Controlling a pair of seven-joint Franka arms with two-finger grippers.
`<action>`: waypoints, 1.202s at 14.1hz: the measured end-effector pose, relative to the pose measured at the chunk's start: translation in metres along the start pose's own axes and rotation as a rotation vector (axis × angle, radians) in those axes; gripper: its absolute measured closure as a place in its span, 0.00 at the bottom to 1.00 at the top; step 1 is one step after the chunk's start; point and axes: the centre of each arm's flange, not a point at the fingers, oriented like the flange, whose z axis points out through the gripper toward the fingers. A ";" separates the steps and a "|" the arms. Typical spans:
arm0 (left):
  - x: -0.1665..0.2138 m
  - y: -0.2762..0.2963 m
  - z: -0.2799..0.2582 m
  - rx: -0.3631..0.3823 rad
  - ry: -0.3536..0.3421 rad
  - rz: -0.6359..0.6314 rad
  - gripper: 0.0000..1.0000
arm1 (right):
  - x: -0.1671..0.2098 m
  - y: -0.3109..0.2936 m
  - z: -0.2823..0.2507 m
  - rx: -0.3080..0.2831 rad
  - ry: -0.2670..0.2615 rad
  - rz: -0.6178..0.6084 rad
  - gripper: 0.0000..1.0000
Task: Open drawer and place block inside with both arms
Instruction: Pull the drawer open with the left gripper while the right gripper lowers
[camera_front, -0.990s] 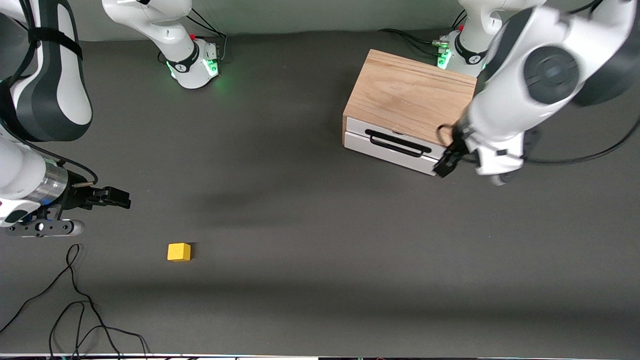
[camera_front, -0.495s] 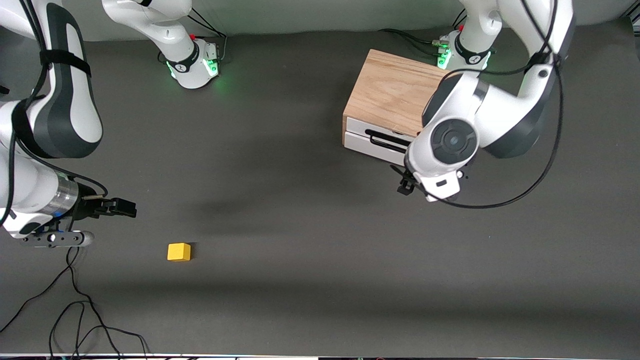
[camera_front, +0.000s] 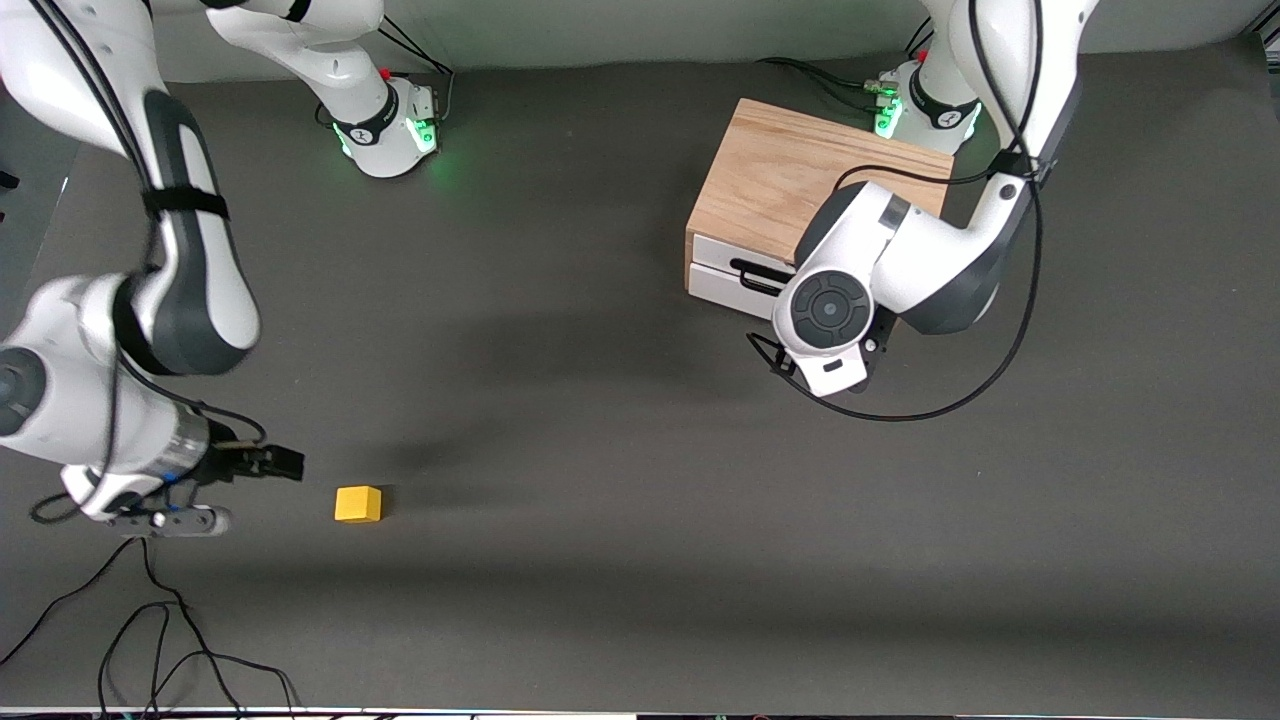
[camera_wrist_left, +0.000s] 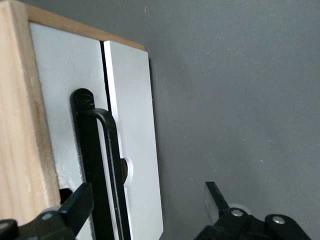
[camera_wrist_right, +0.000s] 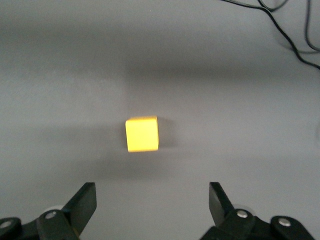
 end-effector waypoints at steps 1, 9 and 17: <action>-0.002 -0.001 0.008 0.006 0.003 0.001 0.00 | 0.004 -0.003 0.015 -0.001 0.010 -0.004 0.00; -0.019 -0.005 0.048 0.016 0.051 0.025 0.00 | 0.013 -0.022 0.071 -0.001 0.041 -0.030 0.00; 0.004 0.003 0.063 -0.019 0.045 -0.016 0.00 | 0.007 -0.024 0.146 -0.011 -0.028 -0.035 0.00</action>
